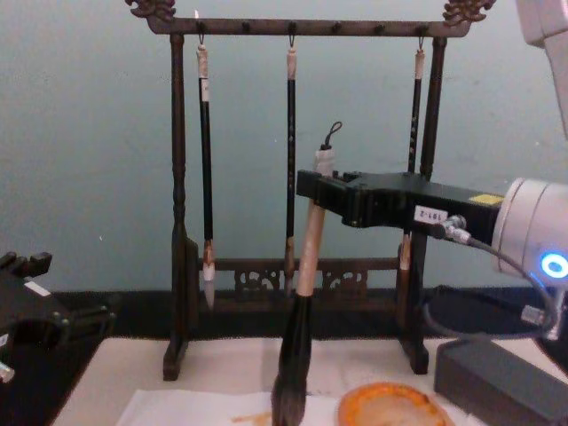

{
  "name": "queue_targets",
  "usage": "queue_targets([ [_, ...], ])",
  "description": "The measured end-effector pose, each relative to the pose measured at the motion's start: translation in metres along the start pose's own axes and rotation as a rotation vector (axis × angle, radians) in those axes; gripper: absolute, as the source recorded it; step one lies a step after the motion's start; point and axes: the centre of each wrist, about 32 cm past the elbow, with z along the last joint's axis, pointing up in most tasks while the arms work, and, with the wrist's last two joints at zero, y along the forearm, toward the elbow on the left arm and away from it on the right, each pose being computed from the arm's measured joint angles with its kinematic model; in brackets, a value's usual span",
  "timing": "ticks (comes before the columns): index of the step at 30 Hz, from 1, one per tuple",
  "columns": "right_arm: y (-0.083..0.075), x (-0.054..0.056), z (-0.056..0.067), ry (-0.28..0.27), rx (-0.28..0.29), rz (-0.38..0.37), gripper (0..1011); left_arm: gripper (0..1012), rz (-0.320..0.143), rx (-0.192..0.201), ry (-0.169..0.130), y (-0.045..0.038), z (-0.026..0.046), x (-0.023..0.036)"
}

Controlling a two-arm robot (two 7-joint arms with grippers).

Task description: Pick up the brush from the inkstone, write on the paper, then place the brush back to its original position.

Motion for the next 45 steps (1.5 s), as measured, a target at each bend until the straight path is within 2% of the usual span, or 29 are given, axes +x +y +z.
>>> queue_targets([
  [17, -0.002, 0.002, 0.005, -0.020, 0.014, -0.055, 175, 1010, 0.000, 0.000, 0.000, 0.0000, 0.0000, 0.0000],
  [22, -0.002, 0.001, 0.007, -0.017, 0.020, -0.048, 175, 1010, 0.000, 0.000, 0.000, 0.0000, 0.0000, 0.0000],
  [31, -0.007, -0.010, 0.012, -0.010, 0.032, -0.002, 175, 1010, 0.000, 0.000, 0.000, 0.0000, 0.0000, 0.0000],
  [37, -0.011, -0.015, 0.010, -0.008, 0.020, 0.013, 175, 1010, 0.000, 0.000, 0.000, 0.0000, 0.0000, 0.0000],
  [45, -0.011, -0.016, 0.008, 0.003, 0.021, 0.013, 175, 1010, 0.000, 0.000, 0.000, 0.0000, 0.0000, 0.0000],
])
